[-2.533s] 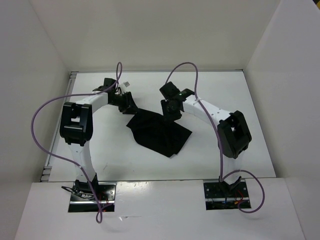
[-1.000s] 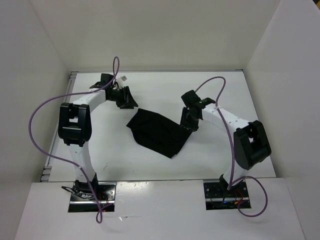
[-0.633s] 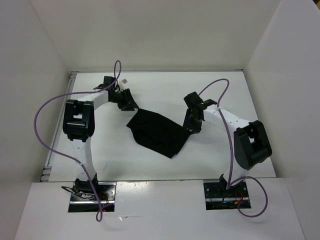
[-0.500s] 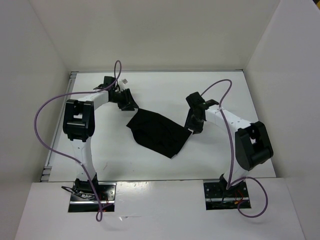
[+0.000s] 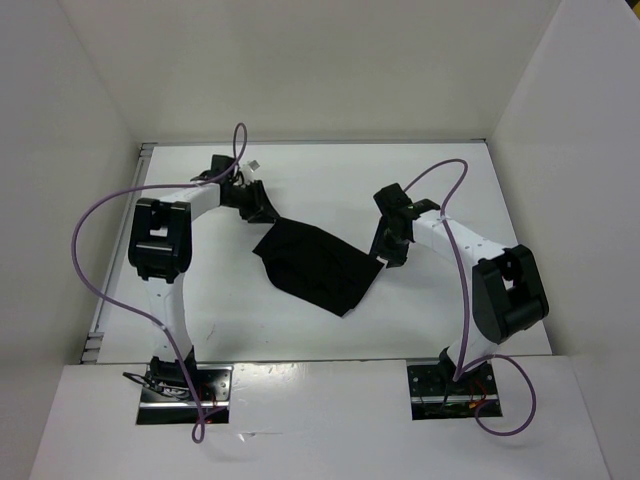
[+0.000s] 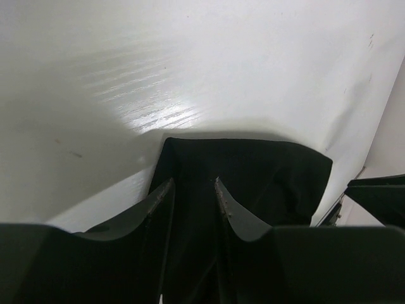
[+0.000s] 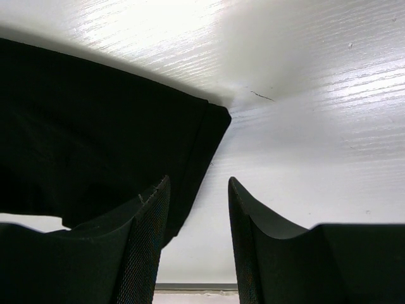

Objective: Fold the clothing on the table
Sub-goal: Fold the skirt

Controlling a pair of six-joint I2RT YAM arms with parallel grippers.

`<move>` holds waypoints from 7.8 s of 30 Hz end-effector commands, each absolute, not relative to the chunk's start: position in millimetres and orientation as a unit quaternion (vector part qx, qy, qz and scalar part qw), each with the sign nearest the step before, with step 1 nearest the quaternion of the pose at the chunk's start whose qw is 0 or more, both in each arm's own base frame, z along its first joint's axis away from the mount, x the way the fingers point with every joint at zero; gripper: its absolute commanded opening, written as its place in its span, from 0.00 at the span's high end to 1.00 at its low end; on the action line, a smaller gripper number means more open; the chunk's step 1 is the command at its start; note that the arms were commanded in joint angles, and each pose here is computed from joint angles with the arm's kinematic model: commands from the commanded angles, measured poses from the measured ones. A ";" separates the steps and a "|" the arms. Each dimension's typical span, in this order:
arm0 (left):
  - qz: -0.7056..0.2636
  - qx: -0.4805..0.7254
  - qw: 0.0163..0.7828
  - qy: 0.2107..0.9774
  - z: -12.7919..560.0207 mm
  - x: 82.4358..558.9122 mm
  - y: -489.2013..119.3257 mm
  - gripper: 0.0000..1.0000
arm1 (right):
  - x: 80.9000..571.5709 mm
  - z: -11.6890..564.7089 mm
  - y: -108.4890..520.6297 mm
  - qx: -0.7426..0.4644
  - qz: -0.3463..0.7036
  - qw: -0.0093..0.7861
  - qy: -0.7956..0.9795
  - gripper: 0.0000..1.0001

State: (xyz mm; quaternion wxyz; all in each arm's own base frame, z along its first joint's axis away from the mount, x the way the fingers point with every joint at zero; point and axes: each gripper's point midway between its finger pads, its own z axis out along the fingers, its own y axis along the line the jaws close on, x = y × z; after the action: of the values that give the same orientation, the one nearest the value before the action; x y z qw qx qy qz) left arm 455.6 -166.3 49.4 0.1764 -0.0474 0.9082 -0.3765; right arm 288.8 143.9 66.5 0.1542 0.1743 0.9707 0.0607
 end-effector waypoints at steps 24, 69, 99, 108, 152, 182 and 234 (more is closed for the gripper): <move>-0.385 -0.034 0.139 0.912 30.1 429.2 -177.1 0.99 | 290.4 62.4 141.0 0.224 0.068 0.173 0.957 0.52; -0.500 0.051 0.308 0.808 268.5 461.8 -177.1 1.00 | 374.0 291.6 126.7 0.208 0.202 0.452 0.843 1.00; -0.500 0.039 0.307 0.809 273.1 358.6 -162.5 1.00 | 269.0 254.2 110.7 0.106 0.275 0.394 0.871 1.00; -0.476 0.005 0.303 0.826 258.7 314.8 -155.3 1.00 | 234.7 234.6 133.7 0.104 0.319 0.342 0.878 1.00; -0.351 -0.134 0.328 0.867 139.0 509.3 -127.4 0.55 | 431.6 144.6 215.3 0.091 0.122 0.352 0.924 0.77; -0.294 -0.058 0.089 0.950 13.0 342.3 -191.5 1.00 | 301.9 3.5 232.2 0.040 0.141 0.085 0.985 1.00; -0.193 0.059 0.025 0.979 -12.1 285.0 -239.0 0.98 | 378.4 -5.9 322.9 -0.047 0.214 0.100 0.971 0.80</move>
State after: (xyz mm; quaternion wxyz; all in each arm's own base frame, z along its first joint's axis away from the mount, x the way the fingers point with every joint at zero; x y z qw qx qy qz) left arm 288.6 -259.2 16.1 0.0092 0.0427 0.9584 -0.2819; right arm 370.3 321.7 18.2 0.0922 -0.0484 0.9653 0.2396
